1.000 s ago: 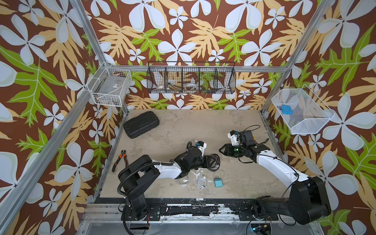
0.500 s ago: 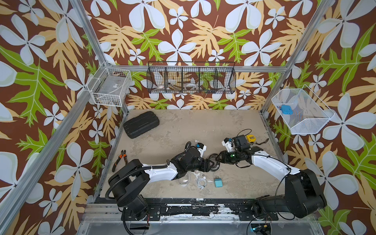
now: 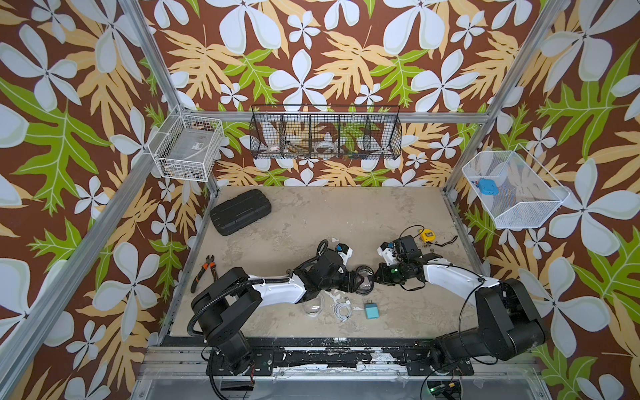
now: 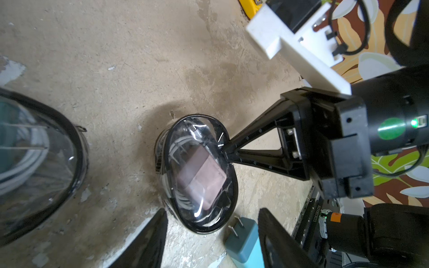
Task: Pack away charging kits
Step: Close the storage bag at the center of the board.
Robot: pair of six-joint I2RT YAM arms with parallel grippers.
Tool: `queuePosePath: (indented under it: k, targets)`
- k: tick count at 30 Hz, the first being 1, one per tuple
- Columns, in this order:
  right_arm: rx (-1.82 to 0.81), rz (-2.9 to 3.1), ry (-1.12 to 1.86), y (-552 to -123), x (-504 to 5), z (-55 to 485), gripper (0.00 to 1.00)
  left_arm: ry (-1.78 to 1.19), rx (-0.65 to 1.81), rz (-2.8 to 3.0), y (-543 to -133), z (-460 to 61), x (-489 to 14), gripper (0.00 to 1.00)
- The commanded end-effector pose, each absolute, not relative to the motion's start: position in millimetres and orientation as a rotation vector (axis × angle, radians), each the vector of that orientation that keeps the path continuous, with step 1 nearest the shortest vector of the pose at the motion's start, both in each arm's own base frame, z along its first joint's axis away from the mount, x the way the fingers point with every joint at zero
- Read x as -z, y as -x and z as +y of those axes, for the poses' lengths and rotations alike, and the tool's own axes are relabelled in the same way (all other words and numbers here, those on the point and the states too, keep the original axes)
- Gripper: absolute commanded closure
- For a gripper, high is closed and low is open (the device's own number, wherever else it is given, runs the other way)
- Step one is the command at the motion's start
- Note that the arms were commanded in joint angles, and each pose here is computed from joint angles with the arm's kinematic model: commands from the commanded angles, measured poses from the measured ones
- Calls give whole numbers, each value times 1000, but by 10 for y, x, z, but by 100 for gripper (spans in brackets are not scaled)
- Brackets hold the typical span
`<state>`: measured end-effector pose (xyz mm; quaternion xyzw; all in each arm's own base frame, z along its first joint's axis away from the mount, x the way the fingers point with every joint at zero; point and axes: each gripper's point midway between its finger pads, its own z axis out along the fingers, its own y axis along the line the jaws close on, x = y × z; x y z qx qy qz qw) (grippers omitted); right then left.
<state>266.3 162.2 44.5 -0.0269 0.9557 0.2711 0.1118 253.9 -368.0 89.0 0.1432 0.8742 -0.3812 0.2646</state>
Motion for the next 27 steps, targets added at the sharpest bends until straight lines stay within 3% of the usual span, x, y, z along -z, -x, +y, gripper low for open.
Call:
queuePosePath:
  k: [1, 6, 27]
  targets:
    - [-717, 2817, 114, -2688, -399, 1553, 100, -393, 1051, 2376, -2560, -3705, -903, 36]
    - [-599, 2833, 183, -2675, -338, 1430, 100, -369, 1104, 2411, -2572, -3732, -876, 33]
    - [-560, 2813, 268, -2604, -285, 1475, 100, -362, 1238, 2610, -2580, -4039, -461, 31]
